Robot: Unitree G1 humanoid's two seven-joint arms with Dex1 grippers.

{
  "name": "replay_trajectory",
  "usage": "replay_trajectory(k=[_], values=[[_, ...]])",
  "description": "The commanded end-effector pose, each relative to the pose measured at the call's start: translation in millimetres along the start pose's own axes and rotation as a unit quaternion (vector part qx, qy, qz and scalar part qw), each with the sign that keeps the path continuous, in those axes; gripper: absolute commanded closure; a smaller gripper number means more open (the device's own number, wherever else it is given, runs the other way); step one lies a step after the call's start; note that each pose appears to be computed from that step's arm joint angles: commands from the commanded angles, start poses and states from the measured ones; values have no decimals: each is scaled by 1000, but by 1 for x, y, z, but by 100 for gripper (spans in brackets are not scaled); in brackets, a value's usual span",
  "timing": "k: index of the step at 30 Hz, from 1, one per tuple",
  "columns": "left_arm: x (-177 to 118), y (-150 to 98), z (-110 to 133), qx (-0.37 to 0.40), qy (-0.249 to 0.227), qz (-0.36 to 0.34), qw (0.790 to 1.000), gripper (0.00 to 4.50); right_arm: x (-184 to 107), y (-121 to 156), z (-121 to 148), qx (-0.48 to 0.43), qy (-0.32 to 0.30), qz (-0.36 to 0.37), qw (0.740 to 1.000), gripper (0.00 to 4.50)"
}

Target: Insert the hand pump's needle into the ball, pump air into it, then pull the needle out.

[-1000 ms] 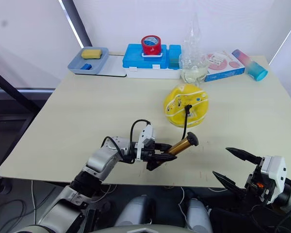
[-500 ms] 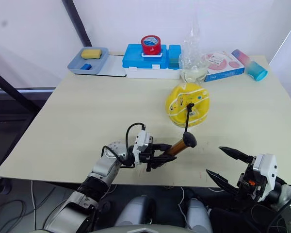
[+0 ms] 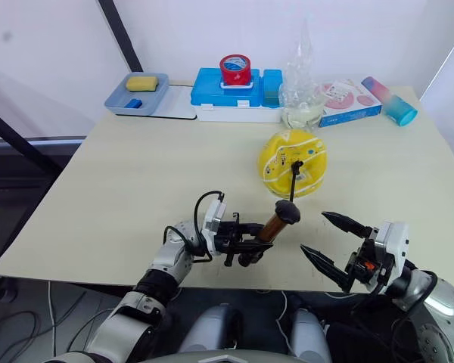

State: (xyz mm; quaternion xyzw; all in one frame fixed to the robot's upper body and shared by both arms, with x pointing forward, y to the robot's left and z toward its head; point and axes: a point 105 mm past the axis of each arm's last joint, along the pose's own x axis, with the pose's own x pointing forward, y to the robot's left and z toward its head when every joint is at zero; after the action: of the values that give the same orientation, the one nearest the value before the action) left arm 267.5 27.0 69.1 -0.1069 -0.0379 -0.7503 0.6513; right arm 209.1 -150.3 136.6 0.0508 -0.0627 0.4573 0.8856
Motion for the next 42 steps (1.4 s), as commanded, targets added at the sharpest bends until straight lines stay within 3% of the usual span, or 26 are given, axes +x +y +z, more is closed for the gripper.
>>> replay_trajectory(k=[1, 6, 13, 37, 39, 42], values=[[3, -1, 10, 20, -26, -23, 999, 342, 16, 9, 17, 17, -49, 18, 998, 0], [5, 0, 6, 21, -29, -27, 999, 342, 34, 12, 22, 69, -86, 23, 994, 0], [7, 0, 5, 26, -28, -29, 999, 342, 52, 14, 16, 127, -76, 28, 989, 0], [6, 0, 3, 17, -30, -26, 999, 342, 66, 16, 12, 147, -71, 33, 986, 0], [6, 0, 2, 15, -30, -25, 999, 342, 66, 16, 11, 146, -70, 33, 986, 87], [6, 0, 2, 15, -30, -27, 999, 342, 66, 16, 10, 147, -67, 30, 986, 180]])
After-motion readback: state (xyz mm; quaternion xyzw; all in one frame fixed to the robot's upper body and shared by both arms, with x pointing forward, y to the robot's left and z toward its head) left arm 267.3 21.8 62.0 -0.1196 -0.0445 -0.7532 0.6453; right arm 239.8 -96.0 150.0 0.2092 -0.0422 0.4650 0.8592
